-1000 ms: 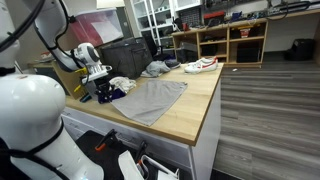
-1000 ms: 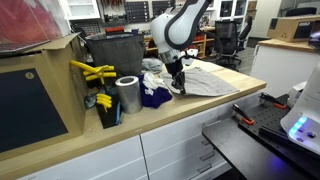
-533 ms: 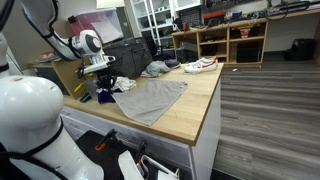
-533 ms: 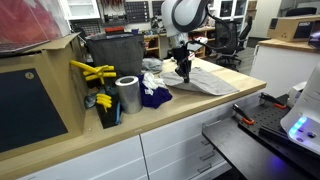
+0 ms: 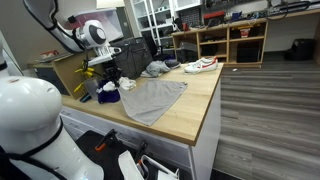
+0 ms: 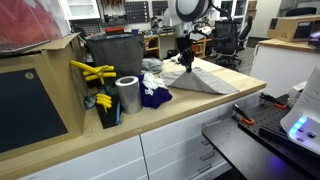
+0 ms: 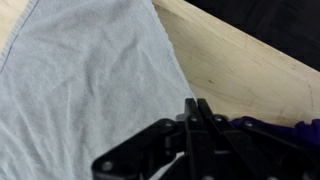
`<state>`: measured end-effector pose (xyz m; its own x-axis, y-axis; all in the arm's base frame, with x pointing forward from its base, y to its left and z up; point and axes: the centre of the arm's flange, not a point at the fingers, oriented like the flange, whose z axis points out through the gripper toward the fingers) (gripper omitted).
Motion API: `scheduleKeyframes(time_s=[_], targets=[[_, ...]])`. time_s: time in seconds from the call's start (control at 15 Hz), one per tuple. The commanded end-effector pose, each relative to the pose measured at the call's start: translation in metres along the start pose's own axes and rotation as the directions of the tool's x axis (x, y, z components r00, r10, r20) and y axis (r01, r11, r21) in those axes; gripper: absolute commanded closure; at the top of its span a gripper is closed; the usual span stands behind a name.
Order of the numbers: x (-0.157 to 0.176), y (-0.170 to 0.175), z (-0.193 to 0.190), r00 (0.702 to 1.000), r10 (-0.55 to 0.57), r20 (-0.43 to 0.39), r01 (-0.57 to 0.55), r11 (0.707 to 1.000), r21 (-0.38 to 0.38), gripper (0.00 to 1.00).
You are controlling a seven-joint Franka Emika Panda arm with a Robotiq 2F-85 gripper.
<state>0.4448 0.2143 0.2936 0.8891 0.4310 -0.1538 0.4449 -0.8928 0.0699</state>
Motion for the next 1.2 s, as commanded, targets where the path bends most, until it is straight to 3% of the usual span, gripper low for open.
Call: scheduleKeyframes(time_s=[0.0,0.6,1.13], targets=[[0.006,0.013,-0.018,1.000,0.002,0.010,-0.002,0.999,-0.041,0.99],[0.013,0.048,-0.038,1.000,-0.013,0.005,0.014,0.992,-0.122,0.99],[0.008,0.083,-0.038,1.000,0.030,0.003,-0.029,0.991,-0.134,0.99]])
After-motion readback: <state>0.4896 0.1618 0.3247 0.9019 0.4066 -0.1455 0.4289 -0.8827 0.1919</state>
